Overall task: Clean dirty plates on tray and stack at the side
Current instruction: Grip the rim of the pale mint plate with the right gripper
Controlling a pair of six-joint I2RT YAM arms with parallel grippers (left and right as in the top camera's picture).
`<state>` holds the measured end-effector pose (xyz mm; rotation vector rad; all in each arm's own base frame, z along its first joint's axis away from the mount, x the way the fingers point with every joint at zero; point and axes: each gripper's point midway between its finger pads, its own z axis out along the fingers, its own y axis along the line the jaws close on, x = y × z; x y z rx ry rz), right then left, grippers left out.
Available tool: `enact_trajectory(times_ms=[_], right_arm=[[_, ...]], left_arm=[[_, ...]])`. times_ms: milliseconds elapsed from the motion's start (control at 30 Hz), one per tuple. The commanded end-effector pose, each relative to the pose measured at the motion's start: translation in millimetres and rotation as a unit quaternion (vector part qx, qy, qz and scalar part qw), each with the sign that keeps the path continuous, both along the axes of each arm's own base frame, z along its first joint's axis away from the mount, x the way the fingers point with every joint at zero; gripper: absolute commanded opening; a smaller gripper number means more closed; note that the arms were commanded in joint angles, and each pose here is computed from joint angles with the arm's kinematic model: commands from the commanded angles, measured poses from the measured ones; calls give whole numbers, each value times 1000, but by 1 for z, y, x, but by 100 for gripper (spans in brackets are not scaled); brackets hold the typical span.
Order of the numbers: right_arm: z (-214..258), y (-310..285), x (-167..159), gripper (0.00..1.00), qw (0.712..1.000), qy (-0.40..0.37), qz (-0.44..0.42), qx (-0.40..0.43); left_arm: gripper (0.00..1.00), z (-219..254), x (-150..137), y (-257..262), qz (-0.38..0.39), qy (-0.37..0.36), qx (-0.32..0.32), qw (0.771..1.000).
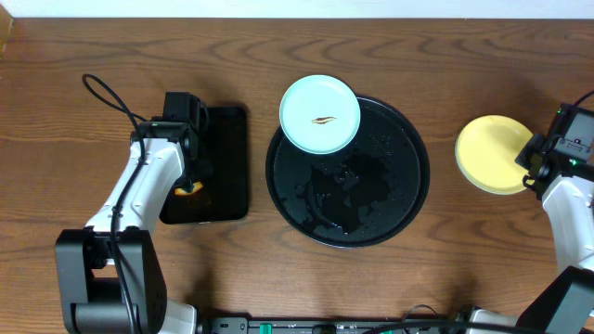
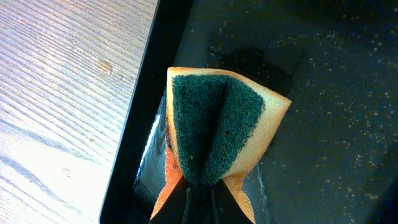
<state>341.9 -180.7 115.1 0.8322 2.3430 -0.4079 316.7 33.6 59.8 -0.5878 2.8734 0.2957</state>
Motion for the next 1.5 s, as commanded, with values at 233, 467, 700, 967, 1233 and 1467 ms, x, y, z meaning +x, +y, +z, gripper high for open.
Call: enact_trajectory(times_ms=[233, 467, 700, 967, 1233, 1467], right_arm=[[26, 137, 44, 45, 936, -107, 242, 234], [21, 236, 41, 47, 887, -74, 362, 279], [-5, 298, 47, 50, 878, -42, 417, 231], [-54, 334, 65, 52, 900, -30, 371, 228], [-102, 357, 76, 50, 902, -29, 335, 269], [-116, 358, 77, 23, 905, -23, 316, 284]], left_arm=[[8, 3, 3, 0, 2, -5, 0, 1000], [8, 3, 3, -1, 2, -5, -2, 1000], [9, 2, 3, -3, 1, -5, -9, 1000], [9, 3, 4, -3, 1, -6, -9, 1000], [9, 3, 3, -3, 1, -6, -9, 1000], [9, 3, 3, -3, 1, -6, -9, 1000]])
